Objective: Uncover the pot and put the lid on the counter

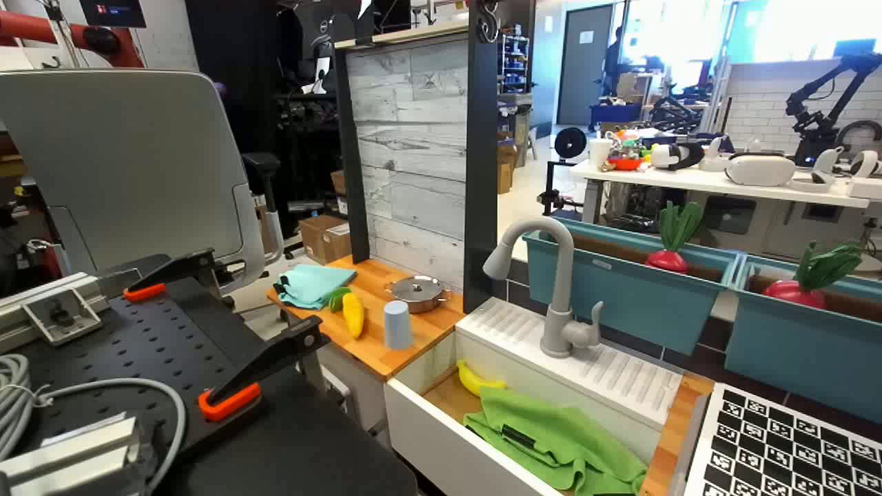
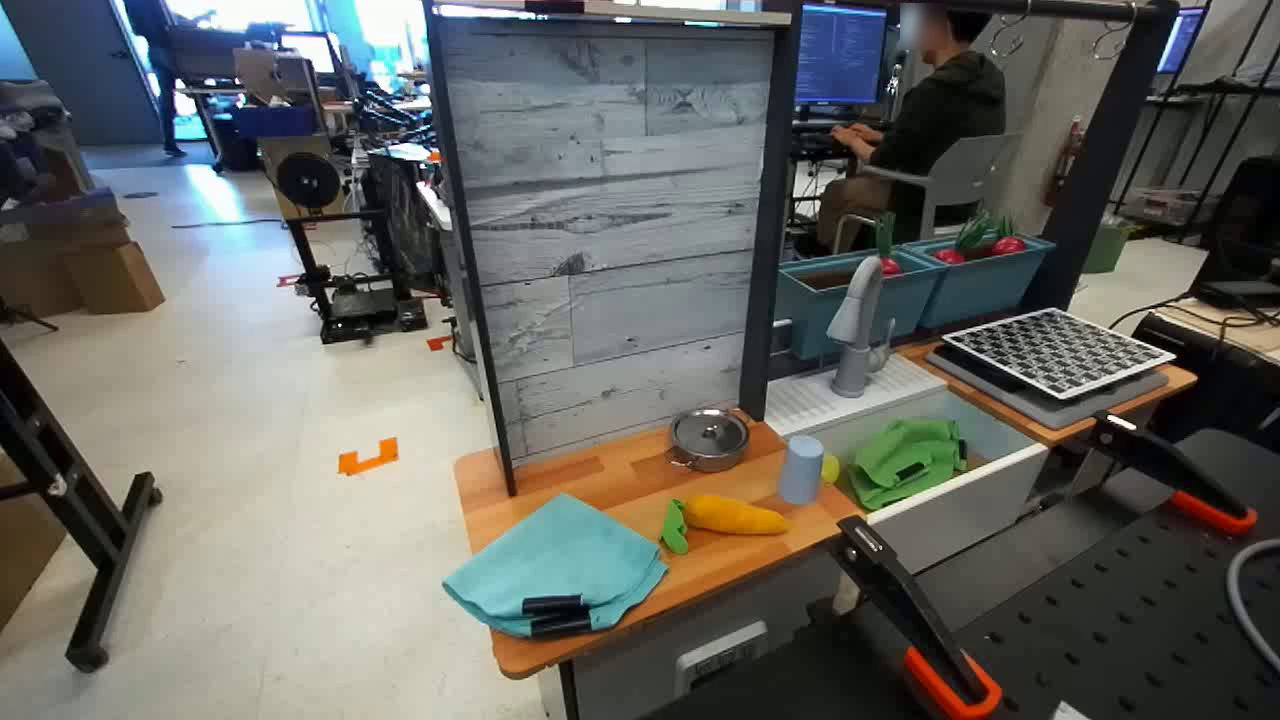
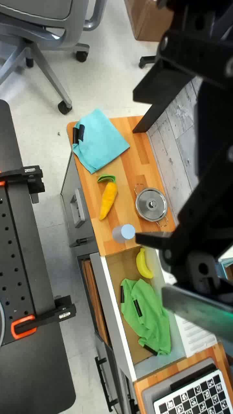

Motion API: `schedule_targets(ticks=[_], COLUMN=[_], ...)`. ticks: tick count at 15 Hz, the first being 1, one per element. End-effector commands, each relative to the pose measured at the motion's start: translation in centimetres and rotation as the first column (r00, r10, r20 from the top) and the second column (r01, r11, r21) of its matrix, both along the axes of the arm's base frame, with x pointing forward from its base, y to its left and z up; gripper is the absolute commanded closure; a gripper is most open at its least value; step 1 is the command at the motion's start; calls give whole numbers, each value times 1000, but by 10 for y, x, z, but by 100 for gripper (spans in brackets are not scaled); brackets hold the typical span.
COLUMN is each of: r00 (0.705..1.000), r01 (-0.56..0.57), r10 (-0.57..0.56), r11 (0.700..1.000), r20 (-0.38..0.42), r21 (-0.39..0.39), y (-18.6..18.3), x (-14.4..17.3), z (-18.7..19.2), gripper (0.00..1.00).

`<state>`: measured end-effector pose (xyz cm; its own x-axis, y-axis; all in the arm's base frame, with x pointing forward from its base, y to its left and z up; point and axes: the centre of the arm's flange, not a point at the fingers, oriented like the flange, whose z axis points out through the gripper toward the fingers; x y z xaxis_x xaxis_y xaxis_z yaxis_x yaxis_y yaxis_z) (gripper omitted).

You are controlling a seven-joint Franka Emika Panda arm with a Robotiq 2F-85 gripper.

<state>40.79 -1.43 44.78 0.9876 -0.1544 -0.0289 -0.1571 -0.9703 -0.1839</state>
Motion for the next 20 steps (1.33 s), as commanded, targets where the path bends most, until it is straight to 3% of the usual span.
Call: schedule_targets(ticks=[1,12,20], r00=[1000,1000,987], r01=[0,0,106], r10=[0,0,-97], r11=[1000,1000,992], r20=[0,0,127], r21=[0,0,-63], y=[0,0,18], x=[0,0,56], z=[0,0,-65], gripper=[0,0,0])
